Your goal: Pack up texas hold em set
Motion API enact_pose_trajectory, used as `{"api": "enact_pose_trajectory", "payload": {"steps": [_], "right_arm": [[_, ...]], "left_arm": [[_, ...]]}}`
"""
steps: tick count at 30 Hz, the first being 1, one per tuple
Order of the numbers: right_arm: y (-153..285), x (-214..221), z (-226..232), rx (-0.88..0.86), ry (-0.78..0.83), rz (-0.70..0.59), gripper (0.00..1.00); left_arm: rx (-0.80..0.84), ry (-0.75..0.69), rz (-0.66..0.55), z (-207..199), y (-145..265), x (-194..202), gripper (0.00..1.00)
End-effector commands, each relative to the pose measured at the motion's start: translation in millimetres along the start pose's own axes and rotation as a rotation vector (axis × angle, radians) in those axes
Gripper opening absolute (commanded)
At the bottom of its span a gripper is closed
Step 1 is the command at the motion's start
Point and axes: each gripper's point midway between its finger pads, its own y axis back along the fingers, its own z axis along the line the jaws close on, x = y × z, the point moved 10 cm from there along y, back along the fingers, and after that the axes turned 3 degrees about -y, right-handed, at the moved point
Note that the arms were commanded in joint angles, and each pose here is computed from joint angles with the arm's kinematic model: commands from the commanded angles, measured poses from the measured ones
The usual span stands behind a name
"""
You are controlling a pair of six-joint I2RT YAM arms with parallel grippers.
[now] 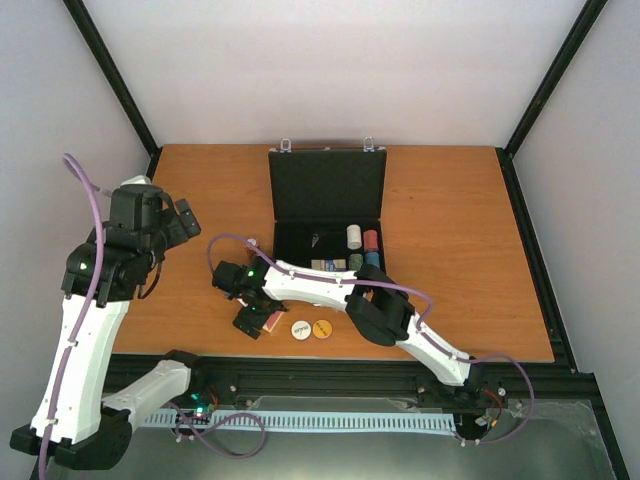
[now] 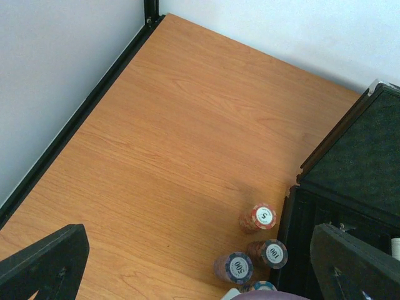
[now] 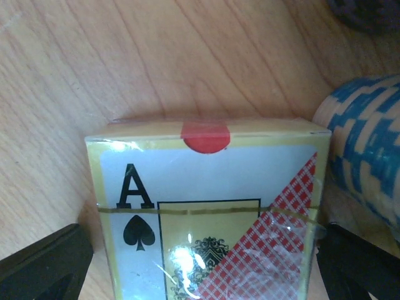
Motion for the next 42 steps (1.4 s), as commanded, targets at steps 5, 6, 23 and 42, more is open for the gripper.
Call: {"api": "enact_pose_trajectory", "payload": {"steps": [5, 6, 23, 42], "right_arm": [[-7.4, 2.7, 5.4, 0.010, 0.006, 0.026, 0.83], [-7.0, 3.3, 5.2, 0.009, 0.008, 0.030, 0.76], [75.4, 3.1, 7.6, -0.058, 0.145, -0.081, 0.40], [128.9, 34.3, -157.1, 0.431, 0.082, -0.232, 0.33]], "left_arm": [[0.022, -0.001, -0.023, 1.3, 3.5, -0.1, 1.00], [0.021, -0.003, -0.025, 1.6, 3.8, -0.3, 1.00], [0.011, -0.003, -0.031, 2.8, 4.0, 0.2, 1.00], [0.040, -0.006, 0.009, -8.0, -9.2, -1.7, 1.00]]}}
